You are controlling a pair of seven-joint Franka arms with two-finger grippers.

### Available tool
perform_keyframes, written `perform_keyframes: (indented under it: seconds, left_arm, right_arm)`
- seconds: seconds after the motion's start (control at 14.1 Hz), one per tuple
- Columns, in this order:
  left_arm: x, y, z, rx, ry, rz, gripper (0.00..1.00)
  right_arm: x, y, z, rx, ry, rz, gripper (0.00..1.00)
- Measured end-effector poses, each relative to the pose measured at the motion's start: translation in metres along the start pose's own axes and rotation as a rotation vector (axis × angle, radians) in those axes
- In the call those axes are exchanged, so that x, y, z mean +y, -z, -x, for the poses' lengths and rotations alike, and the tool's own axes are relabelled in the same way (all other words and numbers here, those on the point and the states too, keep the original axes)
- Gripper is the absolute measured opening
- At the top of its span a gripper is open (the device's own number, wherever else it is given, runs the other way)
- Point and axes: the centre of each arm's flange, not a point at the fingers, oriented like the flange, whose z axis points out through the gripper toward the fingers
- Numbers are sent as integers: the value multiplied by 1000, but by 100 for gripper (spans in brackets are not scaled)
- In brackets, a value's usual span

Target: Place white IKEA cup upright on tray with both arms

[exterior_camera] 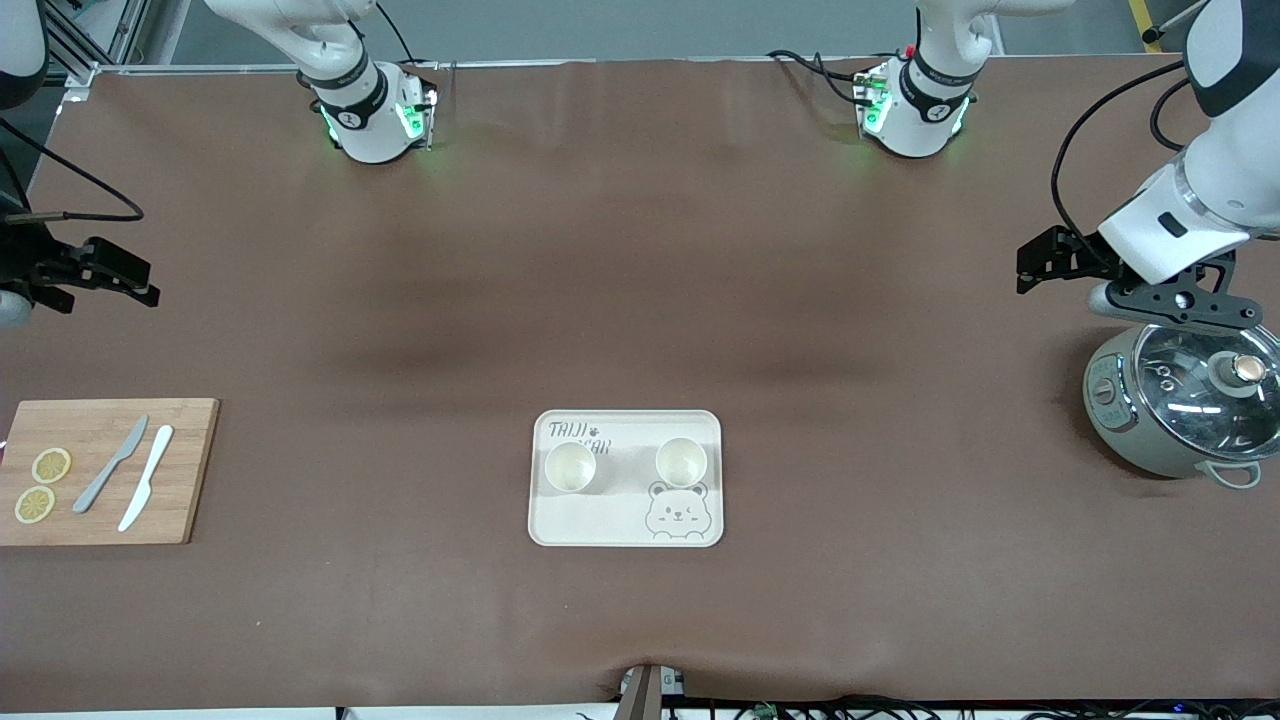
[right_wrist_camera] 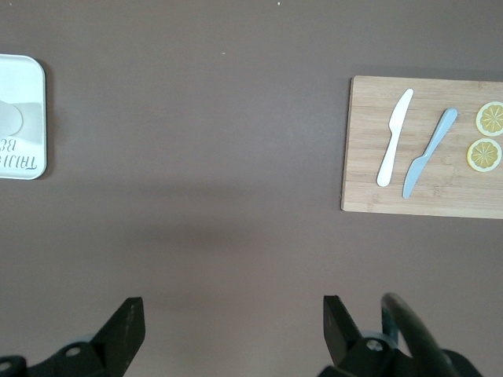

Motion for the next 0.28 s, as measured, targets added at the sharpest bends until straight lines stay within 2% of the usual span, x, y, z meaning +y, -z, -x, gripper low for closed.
perform_keyframes:
  seconds: [0.28]
  left_arm:
    - [-10,5,0,10,13,-1,100]
  right_arm:
    - [0,0,0,-1,0,1,100]
